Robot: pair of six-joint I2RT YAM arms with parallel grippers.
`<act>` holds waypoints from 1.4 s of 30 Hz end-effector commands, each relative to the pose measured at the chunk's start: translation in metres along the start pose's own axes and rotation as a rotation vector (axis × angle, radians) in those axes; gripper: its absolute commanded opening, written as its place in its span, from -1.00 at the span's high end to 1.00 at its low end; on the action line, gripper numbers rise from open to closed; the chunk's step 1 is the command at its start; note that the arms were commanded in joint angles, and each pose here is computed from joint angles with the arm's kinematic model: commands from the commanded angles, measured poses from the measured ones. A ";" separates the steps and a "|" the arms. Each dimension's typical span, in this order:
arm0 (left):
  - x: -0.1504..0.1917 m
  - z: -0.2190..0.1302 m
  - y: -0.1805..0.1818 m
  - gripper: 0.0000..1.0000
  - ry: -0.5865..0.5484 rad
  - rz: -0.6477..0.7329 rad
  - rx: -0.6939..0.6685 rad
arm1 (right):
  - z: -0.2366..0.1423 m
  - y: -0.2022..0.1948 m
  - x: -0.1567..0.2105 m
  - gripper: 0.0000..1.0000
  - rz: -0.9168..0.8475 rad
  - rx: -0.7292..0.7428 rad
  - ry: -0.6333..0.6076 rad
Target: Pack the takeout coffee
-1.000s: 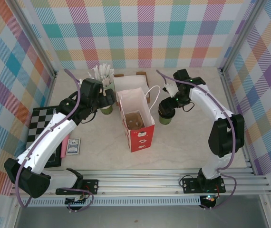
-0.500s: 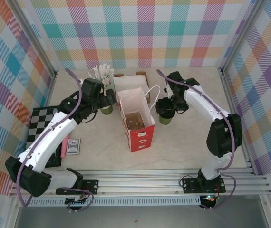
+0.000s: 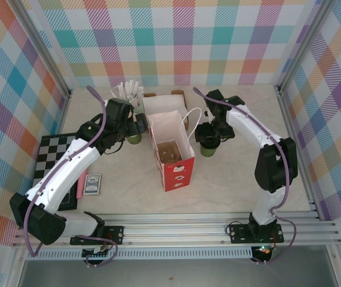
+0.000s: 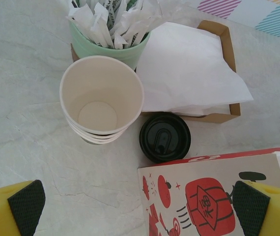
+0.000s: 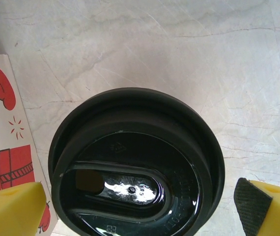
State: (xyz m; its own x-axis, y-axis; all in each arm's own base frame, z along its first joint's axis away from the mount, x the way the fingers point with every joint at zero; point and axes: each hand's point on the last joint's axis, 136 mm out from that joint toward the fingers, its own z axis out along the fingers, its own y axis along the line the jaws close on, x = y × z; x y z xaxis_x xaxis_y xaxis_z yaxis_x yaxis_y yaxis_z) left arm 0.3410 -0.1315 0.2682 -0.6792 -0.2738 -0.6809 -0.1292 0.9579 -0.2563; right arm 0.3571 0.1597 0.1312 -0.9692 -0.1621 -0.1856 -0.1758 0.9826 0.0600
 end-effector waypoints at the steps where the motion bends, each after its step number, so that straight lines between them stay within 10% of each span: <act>1: -0.004 0.003 0.002 -1.00 -0.004 0.005 -0.001 | 0.000 0.003 -0.001 -1.00 0.017 0.003 0.015; 42: 0.006 0.013 0.003 -1.00 0.036 0.020 -0.017 | 0.024 0.000 0.010 -1.00 0.018 0.110 0.112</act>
State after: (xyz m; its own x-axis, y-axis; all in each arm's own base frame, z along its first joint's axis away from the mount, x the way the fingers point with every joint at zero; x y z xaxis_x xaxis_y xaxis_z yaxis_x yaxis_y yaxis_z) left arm 0.3436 -0.1354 0.2587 -0.7006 -0.2643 -0.6628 -0.1272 0.9603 -0.2485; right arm 0.3545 0.1650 0.1013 -0.9835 -0.1522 -0.0977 -0.1530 0.9882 0.0011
